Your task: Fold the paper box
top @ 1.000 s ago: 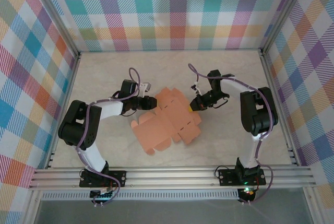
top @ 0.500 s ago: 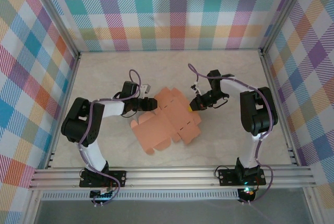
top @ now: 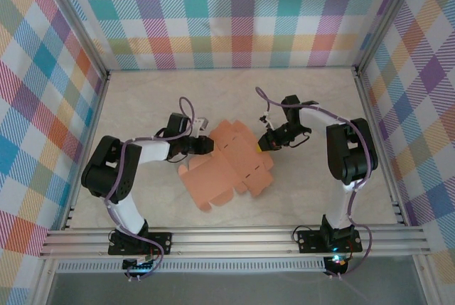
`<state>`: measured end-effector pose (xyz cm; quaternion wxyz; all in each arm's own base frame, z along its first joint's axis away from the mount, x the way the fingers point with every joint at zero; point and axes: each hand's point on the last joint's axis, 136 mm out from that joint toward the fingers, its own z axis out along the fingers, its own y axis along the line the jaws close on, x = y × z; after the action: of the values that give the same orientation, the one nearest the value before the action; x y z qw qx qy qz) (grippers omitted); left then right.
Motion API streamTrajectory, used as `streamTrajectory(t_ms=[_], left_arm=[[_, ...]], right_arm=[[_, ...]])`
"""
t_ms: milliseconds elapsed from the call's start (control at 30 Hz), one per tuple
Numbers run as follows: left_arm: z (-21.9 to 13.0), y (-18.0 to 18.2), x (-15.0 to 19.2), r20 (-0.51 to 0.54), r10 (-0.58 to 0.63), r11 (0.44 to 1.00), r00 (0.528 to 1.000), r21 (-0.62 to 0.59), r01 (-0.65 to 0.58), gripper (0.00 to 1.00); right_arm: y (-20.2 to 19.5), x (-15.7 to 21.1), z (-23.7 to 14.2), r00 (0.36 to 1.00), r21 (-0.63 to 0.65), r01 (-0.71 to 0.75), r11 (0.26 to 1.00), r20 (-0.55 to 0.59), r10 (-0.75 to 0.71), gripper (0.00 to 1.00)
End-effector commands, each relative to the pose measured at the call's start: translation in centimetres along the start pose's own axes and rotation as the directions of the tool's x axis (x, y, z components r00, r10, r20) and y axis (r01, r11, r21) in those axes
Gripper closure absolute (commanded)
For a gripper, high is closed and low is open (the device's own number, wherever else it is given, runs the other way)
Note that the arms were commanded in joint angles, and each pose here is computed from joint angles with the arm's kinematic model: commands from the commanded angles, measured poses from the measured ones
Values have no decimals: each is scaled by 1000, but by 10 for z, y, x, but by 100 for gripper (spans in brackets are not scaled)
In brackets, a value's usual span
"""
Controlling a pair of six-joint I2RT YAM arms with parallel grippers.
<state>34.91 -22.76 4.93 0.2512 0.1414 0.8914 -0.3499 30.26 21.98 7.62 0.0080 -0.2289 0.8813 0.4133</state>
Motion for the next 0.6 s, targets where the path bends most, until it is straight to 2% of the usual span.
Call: streamTrajectory(t_ms=[0, 67, 333, 567], left_arm=[[-3, -5, 16, -42, 77, 997, 996, -26, -78, 87], [-4, -8, 18, -41, 117, 991, 992, -55, -119, 92], [-16, -9, 31, -49, 317, 915, 947, -247, -319, 92], [-12, -25, 44, -65, 429, 863, 901, -265, -430, 93]], right_arm=[[5, -11, -8, 999, 2, 24, 1000, 38, -24, 100], [4, -12, -8, 999, 9, 19, 1000, 40, -19, 100], [4, -14, -11, 999, 41, 11, 999, 48, -13, 100], [6, -14, -13, 999, 53, 11, 999, 51, -14, 100]])
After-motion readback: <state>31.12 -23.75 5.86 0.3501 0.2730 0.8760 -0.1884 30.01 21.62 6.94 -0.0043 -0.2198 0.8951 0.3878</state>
